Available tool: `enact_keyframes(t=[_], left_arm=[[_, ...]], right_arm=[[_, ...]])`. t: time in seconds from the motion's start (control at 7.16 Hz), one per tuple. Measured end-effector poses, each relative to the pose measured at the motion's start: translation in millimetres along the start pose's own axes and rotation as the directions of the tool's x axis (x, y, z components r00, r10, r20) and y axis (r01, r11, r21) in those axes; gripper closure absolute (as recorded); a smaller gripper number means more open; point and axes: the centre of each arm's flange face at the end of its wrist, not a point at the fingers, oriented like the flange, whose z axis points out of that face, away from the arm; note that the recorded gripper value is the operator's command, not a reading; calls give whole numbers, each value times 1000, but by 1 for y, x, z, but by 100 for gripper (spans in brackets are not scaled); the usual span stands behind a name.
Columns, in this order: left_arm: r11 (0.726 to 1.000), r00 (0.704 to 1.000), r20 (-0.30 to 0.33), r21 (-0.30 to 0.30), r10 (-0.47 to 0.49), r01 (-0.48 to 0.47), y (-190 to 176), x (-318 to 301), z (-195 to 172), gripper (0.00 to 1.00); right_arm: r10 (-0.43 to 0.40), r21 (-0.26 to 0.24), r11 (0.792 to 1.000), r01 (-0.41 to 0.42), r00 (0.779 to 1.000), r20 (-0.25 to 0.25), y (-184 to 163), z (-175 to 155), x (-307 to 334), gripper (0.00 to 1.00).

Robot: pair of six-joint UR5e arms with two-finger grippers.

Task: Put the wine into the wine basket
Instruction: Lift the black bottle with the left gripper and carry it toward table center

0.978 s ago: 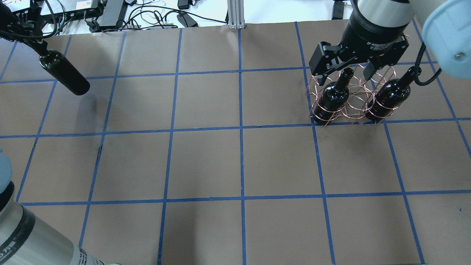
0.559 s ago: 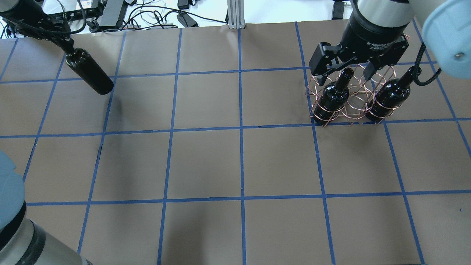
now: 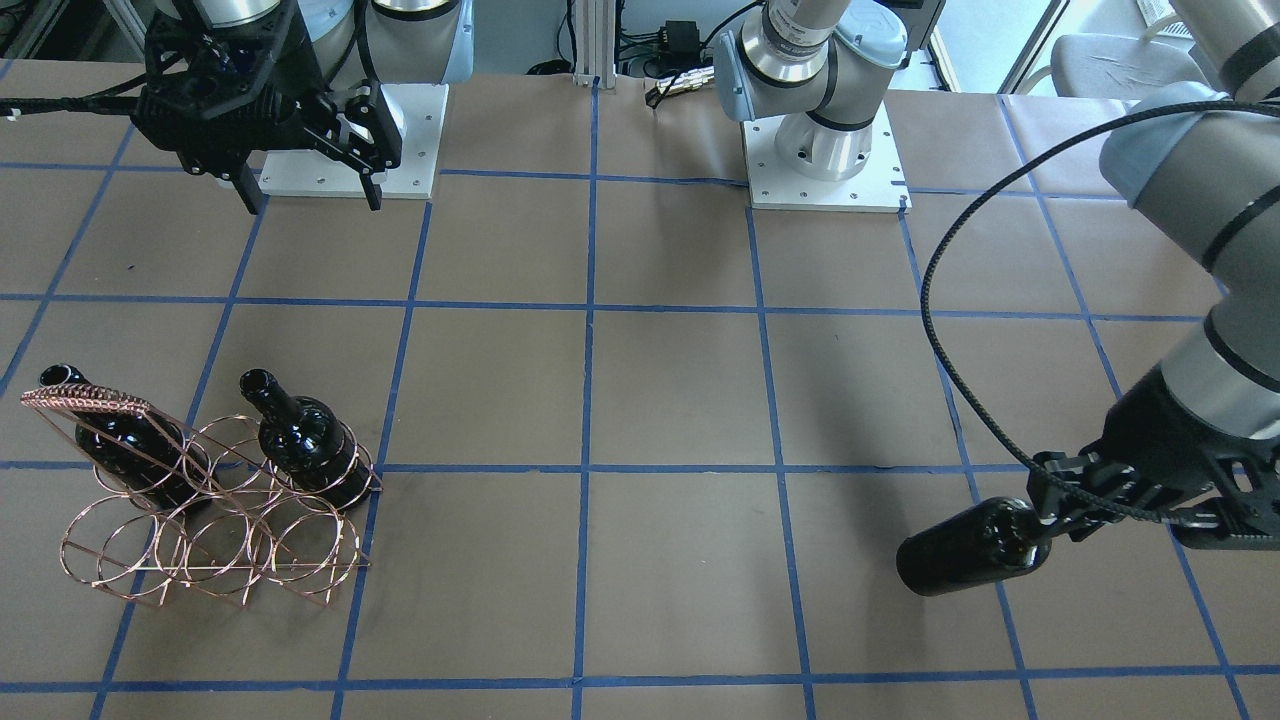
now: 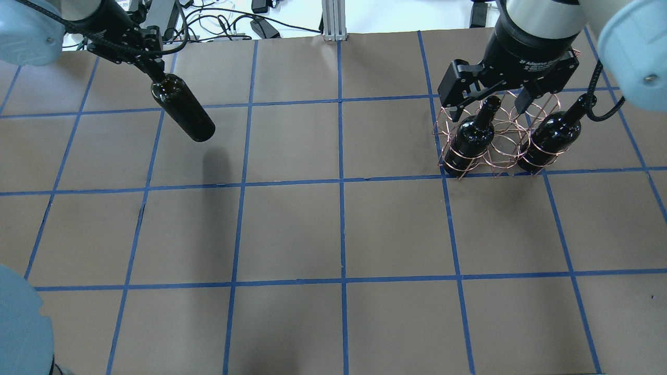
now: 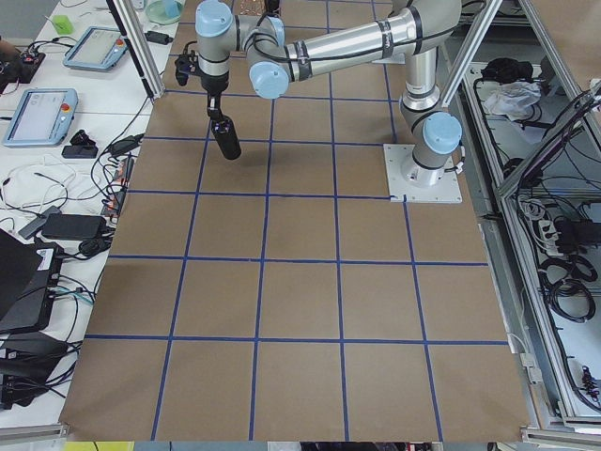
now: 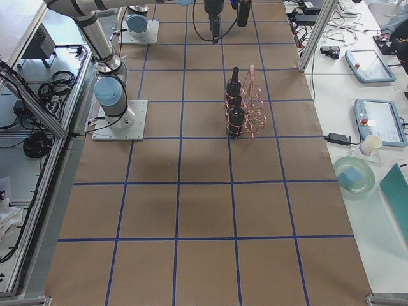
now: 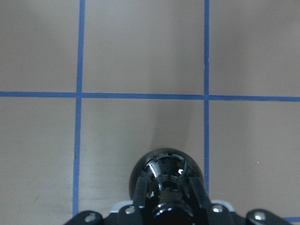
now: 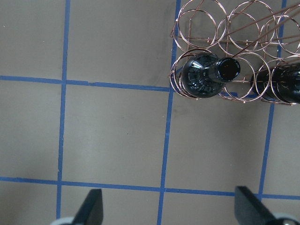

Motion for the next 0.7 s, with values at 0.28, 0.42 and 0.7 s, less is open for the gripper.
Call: enact_keyframes(t=[0.28, 0.42, 0.7], left_arm=[[1000, 1000, 7, -17, -6, 7, 30, 58, 0, 100], [1000, 999, 45, -24, 1, 0, 47, 80, 3, 100], [1000, 997, 80, -27, 5, -3, 77, 111, 8, 100]], right_arm=[[0, 0, 1000, 0, 1000, -1, 0, 0, 0, 0], [0, 0, 1000, 0, 1000, -1, 0, 0, 0, 0], [0, 1, 1000, 0, 1000, -2, 0, 0, 0, 0]])
